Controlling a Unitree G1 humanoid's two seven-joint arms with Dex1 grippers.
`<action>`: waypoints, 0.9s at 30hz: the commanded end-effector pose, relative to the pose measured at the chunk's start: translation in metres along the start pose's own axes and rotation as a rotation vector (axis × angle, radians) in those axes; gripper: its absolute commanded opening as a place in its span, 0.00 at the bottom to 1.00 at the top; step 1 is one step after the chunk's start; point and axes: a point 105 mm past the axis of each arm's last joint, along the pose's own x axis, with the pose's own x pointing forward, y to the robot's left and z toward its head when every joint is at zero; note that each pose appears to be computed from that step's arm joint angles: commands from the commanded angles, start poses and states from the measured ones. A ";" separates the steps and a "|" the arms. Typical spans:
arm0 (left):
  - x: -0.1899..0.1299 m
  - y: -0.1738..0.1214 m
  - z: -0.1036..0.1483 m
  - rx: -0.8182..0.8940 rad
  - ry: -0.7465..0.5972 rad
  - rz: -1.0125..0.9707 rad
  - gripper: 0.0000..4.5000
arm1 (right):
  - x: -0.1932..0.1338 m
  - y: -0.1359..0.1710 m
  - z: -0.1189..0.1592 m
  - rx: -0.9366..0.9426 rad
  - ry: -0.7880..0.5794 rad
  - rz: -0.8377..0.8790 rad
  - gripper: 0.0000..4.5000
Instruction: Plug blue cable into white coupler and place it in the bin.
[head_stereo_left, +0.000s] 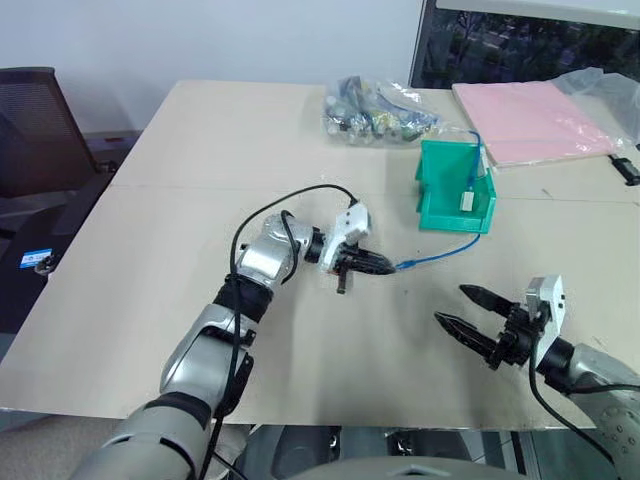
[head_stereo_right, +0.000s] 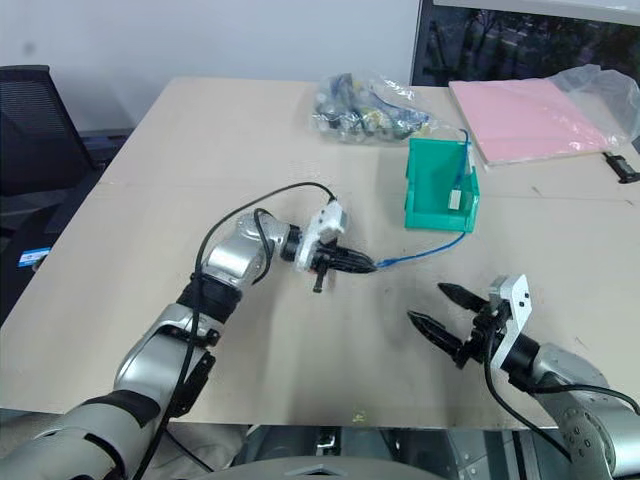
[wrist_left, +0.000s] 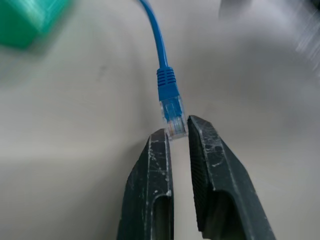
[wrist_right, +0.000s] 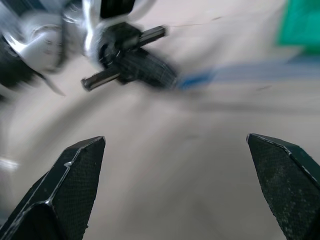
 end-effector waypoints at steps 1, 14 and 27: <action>-0.002 -0.028 0.020 -0.104 -0.097 -0.135 0.01 | 0.009 0.017 0.010 0.094 -0.063 0.099 1.00; -0.002 -0.038 0.020 -0.216 -0.147 -0.156 0.00 | 0.043 0.026 0.051 0.176 -0.239 0.202 0.64; 0.000 -0.031 0.016 -0.102 -0.145 -0.064 0.38 | 0.044 0.021 0.057 0.179 -0.231 0.190 0.00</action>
